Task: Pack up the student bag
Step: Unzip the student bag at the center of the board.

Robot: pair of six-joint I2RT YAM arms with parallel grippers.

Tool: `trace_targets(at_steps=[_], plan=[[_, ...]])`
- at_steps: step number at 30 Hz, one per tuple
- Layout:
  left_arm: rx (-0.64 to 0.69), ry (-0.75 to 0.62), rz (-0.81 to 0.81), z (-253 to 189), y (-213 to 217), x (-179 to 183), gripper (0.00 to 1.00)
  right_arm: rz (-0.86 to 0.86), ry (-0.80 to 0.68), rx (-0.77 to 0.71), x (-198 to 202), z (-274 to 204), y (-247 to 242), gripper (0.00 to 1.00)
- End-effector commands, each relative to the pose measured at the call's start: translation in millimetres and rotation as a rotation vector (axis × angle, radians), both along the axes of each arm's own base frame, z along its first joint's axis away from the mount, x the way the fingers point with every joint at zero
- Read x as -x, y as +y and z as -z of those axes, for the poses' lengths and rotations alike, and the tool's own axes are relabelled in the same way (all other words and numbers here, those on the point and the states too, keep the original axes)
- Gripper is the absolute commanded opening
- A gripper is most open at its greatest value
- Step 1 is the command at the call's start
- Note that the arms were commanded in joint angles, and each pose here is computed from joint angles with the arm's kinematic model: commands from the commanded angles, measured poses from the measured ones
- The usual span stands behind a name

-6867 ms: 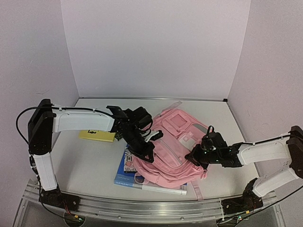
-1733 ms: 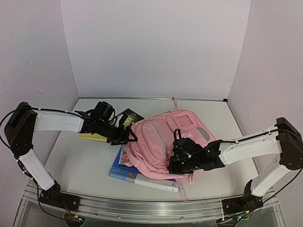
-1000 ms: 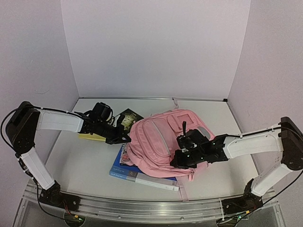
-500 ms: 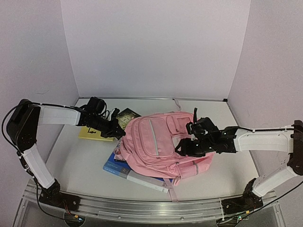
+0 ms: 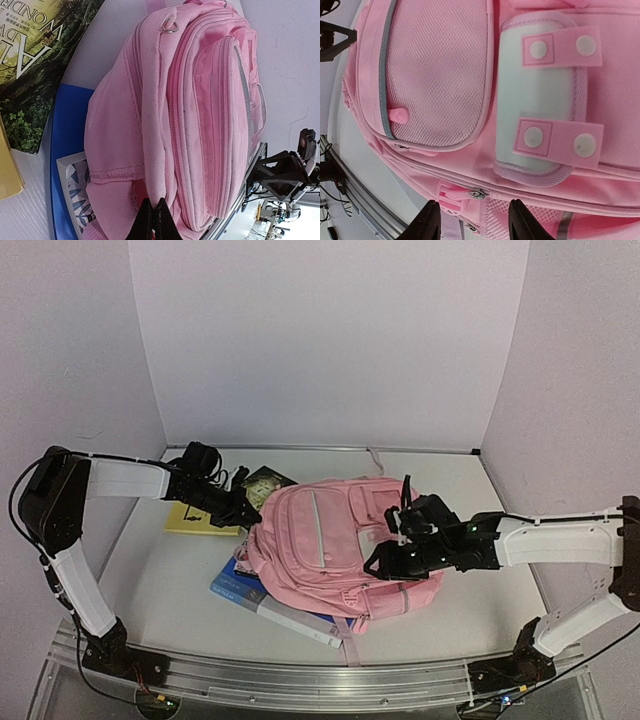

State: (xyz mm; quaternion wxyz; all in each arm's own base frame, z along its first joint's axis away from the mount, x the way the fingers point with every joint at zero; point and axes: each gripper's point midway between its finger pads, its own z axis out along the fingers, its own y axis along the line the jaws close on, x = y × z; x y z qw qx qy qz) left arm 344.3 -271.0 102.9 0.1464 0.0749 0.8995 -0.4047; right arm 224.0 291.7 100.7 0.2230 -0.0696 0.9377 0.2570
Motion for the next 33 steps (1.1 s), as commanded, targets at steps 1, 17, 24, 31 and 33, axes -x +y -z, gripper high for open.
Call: trace_targets(at_steps=[1,17,24,31,33], plan=[[0.015,-0.132,-0.037,-26,4,-28,0.02,0.042,0.06,-0.055,9,14,13,0.47],[-0.122,-0.35,-0.008,-83,-62,51,0.68,0.328,-0.09,0.073,-34,4,-42,0.59],[-0.073,-0.285,0.267,-66,-165,142,0.59,0.374,-0.129,0.081,-48,-6,-57,0.61],[-0.1,-0.157,0.427,-28,-208,188,0.52,0.378,-0.145,0.062,-51,-15,-58,0.61],[-0.128,-0.126,0.445,-15,-210,191,0.5,0.378,-0.148,0.058,-50,-16,-58,0.61]])
